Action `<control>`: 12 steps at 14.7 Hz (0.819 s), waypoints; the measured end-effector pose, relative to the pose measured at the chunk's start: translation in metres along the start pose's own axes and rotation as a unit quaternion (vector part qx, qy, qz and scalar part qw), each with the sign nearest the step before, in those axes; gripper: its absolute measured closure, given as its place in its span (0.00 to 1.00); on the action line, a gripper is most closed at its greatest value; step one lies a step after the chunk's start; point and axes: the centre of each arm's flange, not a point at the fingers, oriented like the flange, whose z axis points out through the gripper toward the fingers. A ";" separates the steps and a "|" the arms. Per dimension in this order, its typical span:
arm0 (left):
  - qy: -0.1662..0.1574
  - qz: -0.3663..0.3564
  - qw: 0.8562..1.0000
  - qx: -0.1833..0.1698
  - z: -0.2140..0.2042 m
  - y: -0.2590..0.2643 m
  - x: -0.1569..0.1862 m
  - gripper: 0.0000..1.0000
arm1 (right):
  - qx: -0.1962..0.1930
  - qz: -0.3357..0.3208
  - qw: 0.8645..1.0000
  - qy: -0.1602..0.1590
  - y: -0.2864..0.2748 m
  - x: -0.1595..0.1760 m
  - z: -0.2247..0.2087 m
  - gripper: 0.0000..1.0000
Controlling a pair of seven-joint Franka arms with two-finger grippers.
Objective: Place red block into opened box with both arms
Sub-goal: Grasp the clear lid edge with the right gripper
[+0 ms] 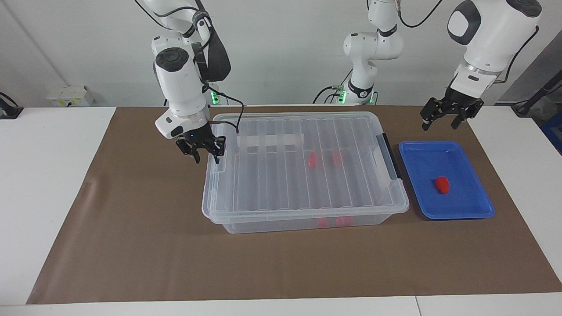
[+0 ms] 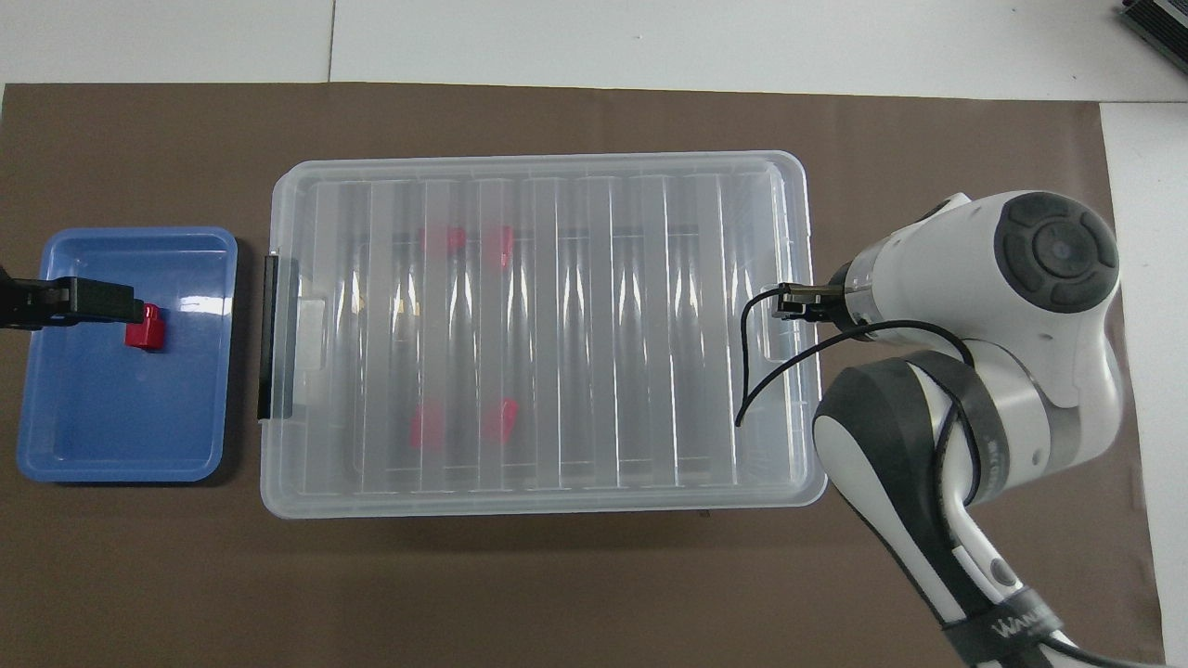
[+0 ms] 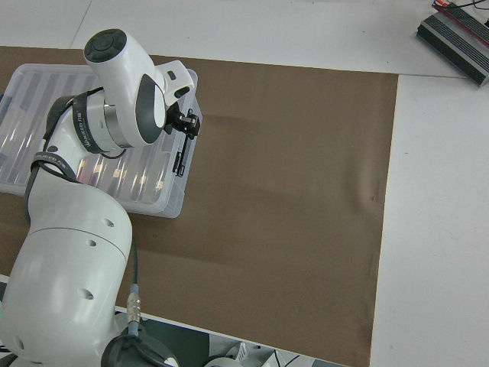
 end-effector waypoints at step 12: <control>0.000 0.000 1.000 0.000 0.000 0.000 0.000 0.00 | -0.006 0.020 1.000 -0.010 0.028 0.004 0.010 0.01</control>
